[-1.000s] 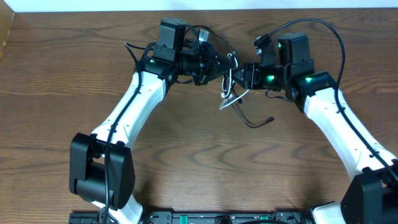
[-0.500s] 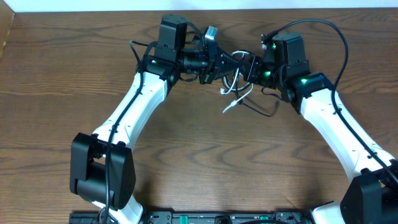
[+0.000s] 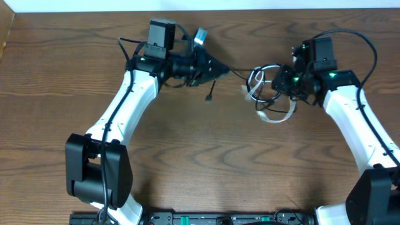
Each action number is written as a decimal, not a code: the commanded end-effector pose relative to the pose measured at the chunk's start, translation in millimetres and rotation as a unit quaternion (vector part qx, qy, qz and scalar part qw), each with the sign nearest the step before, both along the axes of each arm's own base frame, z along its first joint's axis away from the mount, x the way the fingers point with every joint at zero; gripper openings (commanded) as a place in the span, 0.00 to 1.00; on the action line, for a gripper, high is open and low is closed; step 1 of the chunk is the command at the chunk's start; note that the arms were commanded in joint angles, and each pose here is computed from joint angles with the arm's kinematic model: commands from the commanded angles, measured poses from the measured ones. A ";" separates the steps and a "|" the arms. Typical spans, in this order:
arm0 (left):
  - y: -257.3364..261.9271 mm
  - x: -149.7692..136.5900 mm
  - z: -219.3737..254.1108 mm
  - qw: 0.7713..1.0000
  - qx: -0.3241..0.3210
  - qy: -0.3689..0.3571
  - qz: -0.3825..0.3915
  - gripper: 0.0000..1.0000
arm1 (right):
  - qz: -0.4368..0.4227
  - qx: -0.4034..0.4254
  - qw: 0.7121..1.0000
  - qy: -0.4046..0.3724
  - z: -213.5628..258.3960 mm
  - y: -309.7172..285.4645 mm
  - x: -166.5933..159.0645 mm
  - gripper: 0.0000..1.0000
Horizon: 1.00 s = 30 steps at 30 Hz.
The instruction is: Untangle cables
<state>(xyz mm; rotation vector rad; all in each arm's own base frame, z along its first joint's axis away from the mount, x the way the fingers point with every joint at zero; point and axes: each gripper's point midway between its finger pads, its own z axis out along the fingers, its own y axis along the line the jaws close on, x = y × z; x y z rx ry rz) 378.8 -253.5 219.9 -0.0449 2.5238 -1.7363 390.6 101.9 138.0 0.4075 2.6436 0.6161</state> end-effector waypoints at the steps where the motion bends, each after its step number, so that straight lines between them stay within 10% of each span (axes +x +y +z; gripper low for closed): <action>1: 36.9 15.6 -35.7 0.987 0.138 -0.077 0.035 0.08 | 0.066 0.000 0.997 -0.029 6.8 -3.8 0.4 0.01; 9: 49.0 -1.0 -55.7 0.972 0.197 -0.124 -0.026 0.08 | 0.177 0.011 0.980 -0.085 17.9 14.8 -1.5 0.01; 15: 48.0 0.5 -54.3 0.964 0.198 -0.170 -0.051 0.15 | 0.340 0.106 0.916 -0.182 52.1 58.5 -22.8 0.01; 23: 22.5 5.0 -15.6 0.965 0.087 -0.237 -0.075 0.41 | 0.460 0.177 0.827 -0.269 87.8 80.7 -66.4 0.01; 30: 9.9 -5.9 5.0 0.962 0.017 -0.251 -0.104 0.54 | 0.474 0.175 0.818 -0.275 92.1 80.4 -77.6 0.01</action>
